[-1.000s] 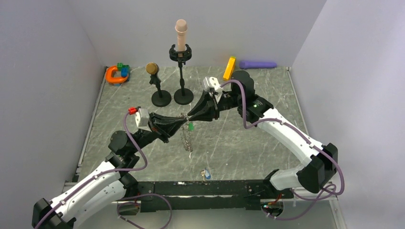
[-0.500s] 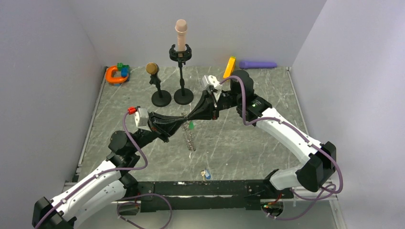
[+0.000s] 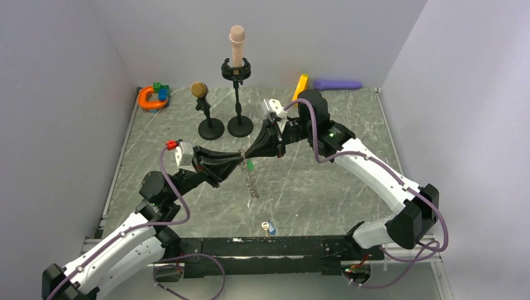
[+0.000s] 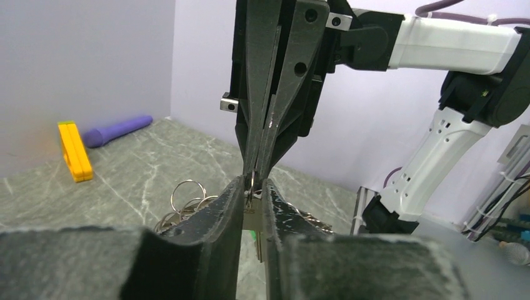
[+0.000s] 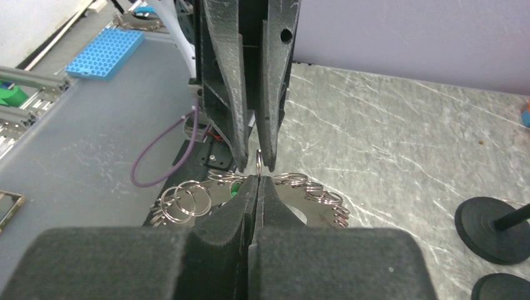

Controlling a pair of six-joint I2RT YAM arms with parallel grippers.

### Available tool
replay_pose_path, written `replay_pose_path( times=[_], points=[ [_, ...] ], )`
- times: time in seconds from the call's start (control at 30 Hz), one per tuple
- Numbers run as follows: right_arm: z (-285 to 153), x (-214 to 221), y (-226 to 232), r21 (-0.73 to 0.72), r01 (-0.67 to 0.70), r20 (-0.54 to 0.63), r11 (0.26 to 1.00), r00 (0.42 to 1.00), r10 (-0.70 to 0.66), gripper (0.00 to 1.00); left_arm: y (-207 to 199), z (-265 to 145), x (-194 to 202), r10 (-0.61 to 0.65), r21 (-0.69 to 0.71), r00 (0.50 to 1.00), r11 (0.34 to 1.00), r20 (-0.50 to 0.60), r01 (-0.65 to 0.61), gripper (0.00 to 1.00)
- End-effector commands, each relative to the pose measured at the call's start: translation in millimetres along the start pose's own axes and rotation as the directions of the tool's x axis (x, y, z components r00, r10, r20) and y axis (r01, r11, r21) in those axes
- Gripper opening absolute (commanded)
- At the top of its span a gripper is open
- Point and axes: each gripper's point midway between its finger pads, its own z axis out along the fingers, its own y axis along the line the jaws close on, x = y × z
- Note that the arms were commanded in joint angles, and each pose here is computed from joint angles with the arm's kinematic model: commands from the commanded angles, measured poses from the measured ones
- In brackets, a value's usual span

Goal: Put the keys on the keyring

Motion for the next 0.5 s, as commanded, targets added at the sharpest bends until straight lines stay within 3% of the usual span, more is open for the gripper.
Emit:
replay_pose_path(
  times=[0.0, 0.27, 0.47],
  points=[
    [-3.2, -11.9, -0.2, -0.002, 0.099, -0.026, 0.995, 0.995, -0.099, 0.00, -7.0, -2.1, -19.6, 0.039, 0.005, 0.999, 0.999, -0.015, -0.038, 0.27],
    [-4.7, -8.3, -1.1, 0.001, 0.115, -0.055, 0.993, 0.992, -0.115, 0.00, -6.3, -5.9, -19.1, 0.044, -0.009, 0.996, 0.999, -0.076, -0.045, 0.48],
    [-13.2, 7.2, -8.9, -0.016, 0.203, -0.194, 0.979, 0.960, -0.202, 0.00, -2.9, -17.7, -10.9, 0.111, -0.020, 0.946, 0.992, -0.304, -0.123, 0.53]
  ],
)
